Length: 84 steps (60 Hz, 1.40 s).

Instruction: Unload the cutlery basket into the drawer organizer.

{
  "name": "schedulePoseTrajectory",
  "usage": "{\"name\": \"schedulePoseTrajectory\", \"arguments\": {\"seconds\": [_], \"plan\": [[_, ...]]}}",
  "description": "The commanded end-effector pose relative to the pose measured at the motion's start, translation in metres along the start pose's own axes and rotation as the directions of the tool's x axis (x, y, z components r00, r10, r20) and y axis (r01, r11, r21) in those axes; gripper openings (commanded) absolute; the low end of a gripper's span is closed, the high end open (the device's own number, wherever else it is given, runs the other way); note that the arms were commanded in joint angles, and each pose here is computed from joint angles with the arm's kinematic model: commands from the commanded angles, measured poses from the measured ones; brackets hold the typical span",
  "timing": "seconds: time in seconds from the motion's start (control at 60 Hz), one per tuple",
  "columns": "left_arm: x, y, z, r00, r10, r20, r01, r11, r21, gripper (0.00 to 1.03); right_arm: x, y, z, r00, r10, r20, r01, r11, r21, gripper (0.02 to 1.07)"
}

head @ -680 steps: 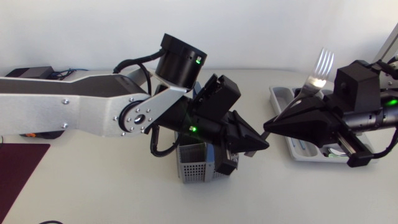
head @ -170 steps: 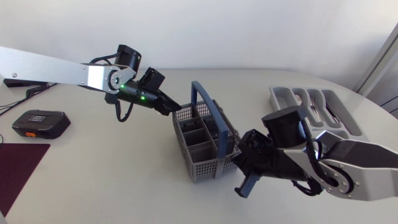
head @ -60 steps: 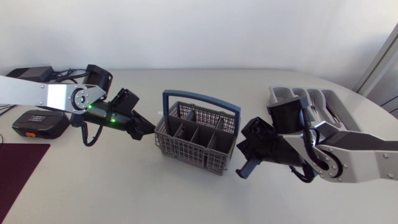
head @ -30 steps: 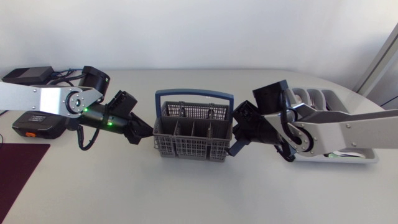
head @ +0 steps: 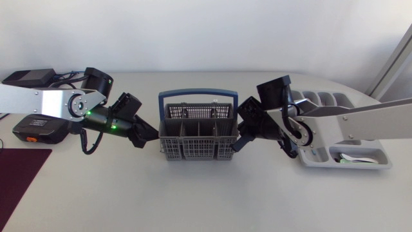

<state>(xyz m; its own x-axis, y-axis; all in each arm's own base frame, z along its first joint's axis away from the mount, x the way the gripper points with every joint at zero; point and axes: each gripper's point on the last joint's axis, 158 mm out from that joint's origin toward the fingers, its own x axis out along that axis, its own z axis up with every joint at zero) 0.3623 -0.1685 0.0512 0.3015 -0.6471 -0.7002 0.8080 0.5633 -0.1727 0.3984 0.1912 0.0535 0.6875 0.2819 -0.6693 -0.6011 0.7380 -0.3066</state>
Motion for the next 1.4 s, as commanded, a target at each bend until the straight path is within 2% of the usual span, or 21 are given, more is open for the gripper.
{"name": "schedulePoseTrajectory", "arguments": {"seconds": [0.0,0.233,0.533,0.617,0.733,0.9,0.967,0.983,1.0,1.117,1.15,1.25,1.317,1.383], "plan": [[0.007,-0.006,0.017,0.999,-0.034,0.035,0.032,0.999,0.034,0.25,0.002,0.001,0.022,0.998,0.007,0.057,-0.006,1.000,-0.014,0.08],[0.004,0.006,0.016,0.999,-0.011,0.043,0.011,1.000,0.011,0.25,-0.001,-0.003,0.013,0.999,-0.014,0.039,0.014,1.000,-0.008,0.08],[-0.023,0.031,0.019,0.990,0.088,0.111,-0.080,0.994,-0.071,0.25,-0.015,-0.024,0.000,0.993,-0.109,0.036,0.109,0.994,0.016,0.08],[-0.031,0.036,0.019,0.983,0.145,0.116,-0.138,0.988,-0.071,0.25,-0.021,-0.035,-0.004,0.987,-0.154,0.036,0.153,0.988,0.024,0.10],[-0.047,0.042,0.023,0.959,0.242,0.145,-0.234,0.970,-0.067,0.28,-0.037,-0.052,-0.006,0.977,-0.207,0.056,0.204,0.978,0.052,0.25],[-0.073,0.046,0.030,0.909,0.367,0.199,-0.365,0.930,-0.049,0.29,-0.066,-0.073,-0.009,0.956,-0.280,0.090,0.272,0.958,0.085,0.26],[-0.082,0.049,0.031,0.890,0.403,0.213,-0.399,0.915,-0.064,0.37,-0.076,-0.080,-0.011,0.948,-0.301,0.102,0.292,0.952,0.097,0.32],[-0.087,0.051,0.031,0.882,0.417,0.218,-0.411,0.909,-0.074,0.44,-0.078,-0.081,-0.012,0.946,-0.306,0.104,0.296,0.950,0.099,0.34],[-0.089,0.052,0.031,0.879,0.424,0.218,-0.418,0.905,-0.077,0.46,-0.080,-0.083,-0.012,0.944,-0.311,0.105,0.301,0.948,0.103,0.36],[-0.104,0.058,0.027,0.849,0.478,0.226,-0.469,0.878,-0.095,0.51,-0.095,-0.095,-0.018,0.930,-0.351,0.114,0.338,0.934,0.120,0.44],[-0.109,0.057,0.028,0.839,0.490,0.238,-0.481,0.871,-0.099,0.55,-0.101,-0.099,-0.018,0.924,-0.362,0.122,0.348,0.930,0.122,0.46],[-0.125,0.056,0.025,0.807,0.532,0.258,-0.520,0.846,-0.118,0.84,-0.114,-0.109,-0.023,0.909,-0.394,0.133,0.376,0.916,0.141,0.52],[-0.134,0.057,0.023,0.788,0.557,0.265,-0.543,0.830,-0.128,0.98,-0.123,-0.114,-0.025,0.900,-0.412,0.143,0.392,0.908,0.151,0.57],[-0.145,0.055,0.024,0.768,0.574,0.284,-0.559,0.817,-0.142,0.99,-0.133,-0.119,-0.027,0.891,-0.427,0.156,0.402,0.900,0.165,0.64]]}}
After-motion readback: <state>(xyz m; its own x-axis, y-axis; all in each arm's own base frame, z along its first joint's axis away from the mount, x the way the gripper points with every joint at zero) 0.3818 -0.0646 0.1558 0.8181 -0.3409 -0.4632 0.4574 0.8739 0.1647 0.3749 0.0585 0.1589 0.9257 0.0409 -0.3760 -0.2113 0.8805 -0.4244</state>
